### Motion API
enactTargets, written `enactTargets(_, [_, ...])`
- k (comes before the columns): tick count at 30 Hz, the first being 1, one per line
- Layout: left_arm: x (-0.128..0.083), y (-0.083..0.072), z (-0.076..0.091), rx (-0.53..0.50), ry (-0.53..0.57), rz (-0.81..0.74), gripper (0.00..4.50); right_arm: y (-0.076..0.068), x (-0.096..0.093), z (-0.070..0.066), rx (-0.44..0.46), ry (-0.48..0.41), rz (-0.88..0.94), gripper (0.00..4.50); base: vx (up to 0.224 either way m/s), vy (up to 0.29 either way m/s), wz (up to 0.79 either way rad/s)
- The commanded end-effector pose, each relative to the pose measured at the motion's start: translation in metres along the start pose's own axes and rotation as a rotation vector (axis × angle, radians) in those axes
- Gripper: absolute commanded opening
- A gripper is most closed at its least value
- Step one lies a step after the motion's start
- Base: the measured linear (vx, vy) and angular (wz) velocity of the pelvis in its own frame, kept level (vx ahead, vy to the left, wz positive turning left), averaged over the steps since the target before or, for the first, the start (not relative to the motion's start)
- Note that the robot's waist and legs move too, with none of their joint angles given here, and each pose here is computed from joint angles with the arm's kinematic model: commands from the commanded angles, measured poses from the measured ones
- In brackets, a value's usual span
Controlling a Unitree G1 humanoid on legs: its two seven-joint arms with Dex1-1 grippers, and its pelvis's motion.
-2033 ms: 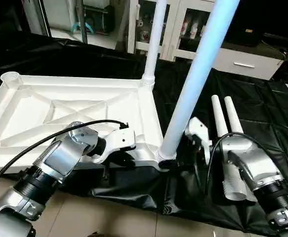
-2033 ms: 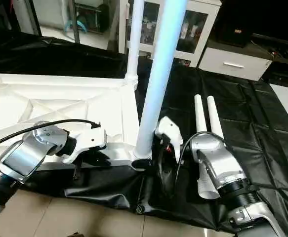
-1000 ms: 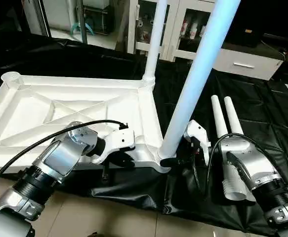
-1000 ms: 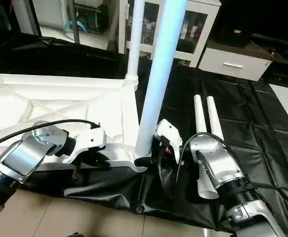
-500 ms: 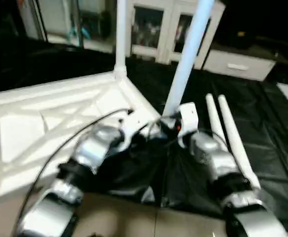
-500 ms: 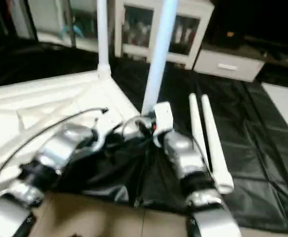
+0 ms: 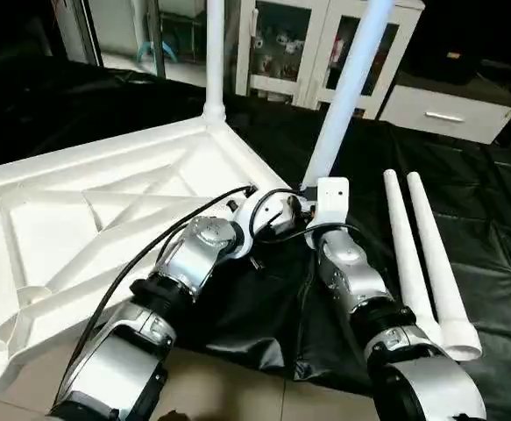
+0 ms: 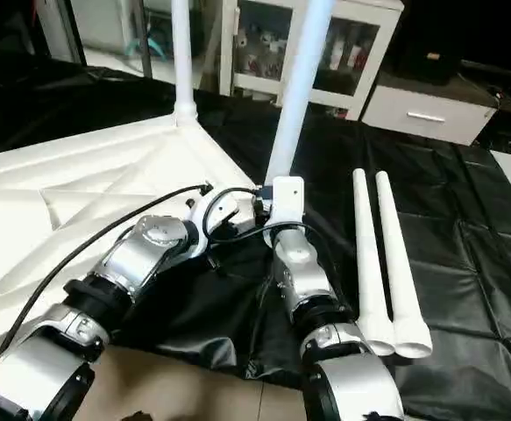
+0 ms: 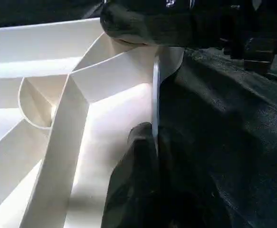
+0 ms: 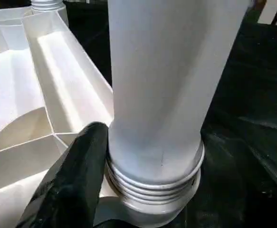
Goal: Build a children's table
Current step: Rotate leg to tighten
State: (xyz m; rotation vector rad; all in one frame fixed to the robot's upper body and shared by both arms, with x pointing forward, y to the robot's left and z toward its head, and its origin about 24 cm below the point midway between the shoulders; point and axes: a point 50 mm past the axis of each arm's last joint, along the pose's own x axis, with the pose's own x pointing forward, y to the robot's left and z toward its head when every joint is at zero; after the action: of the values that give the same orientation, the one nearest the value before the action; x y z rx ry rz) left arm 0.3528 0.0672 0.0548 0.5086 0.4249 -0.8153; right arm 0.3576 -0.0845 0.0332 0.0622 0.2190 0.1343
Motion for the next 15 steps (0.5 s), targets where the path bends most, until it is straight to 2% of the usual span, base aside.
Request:
enactTargets(1, [-0.005,0.017,-0.005,-0.007,-0.017,0.128,0.0,0.027,-0.003,0.009,-0.003,-0.092,0.152,2.64,0.0,0.0,0.0])
enactTargets(2, [-0.005,0.016,-0.005,0.001,-0.02,0.115,0.0,0.025,-0.004,0.01,-0.01,-0.101,0.147,2.98,0.0,0.0,0.0])
enactTargets(4, [-0.004,0.013,-0.006,0.012,-0.017,0.089,0.0,0.019,-0.005,0.013,-0.014,-0.131,0.14,3.33,0.0,0.0,0.0])
enactTargets(9, [-0.002,0.007,-0.002,0.063,-0.061,0.027,0.0,0.003,-0.009,0.016,-0.043,-0.144,0.094,3.67,0.0,0.0,0.0])
enactTargets(11, [-0.001,0.004,0.0,0.078,-0.075,0.001,0.0,-0.008,-0.015,0.015,-0.057,-0.133,0.075,3.82,0.0,0.0,0.0])
enactTargets(14, [0.0,0.0,0.005,0.105,-0.11,-0.028,0.0,-0.019,-0.026,0.011,-0.088,-0.117,0.075,3.82,0.0,0.0,0.0])
enactTargets(15, [0.001,-0.002,0.008,0.133,-0.133,-0.051,0.0,-0.025,-0.036,0.008,-0.089,-0.111,0.074,3.82,0.0,0.0,0.0])
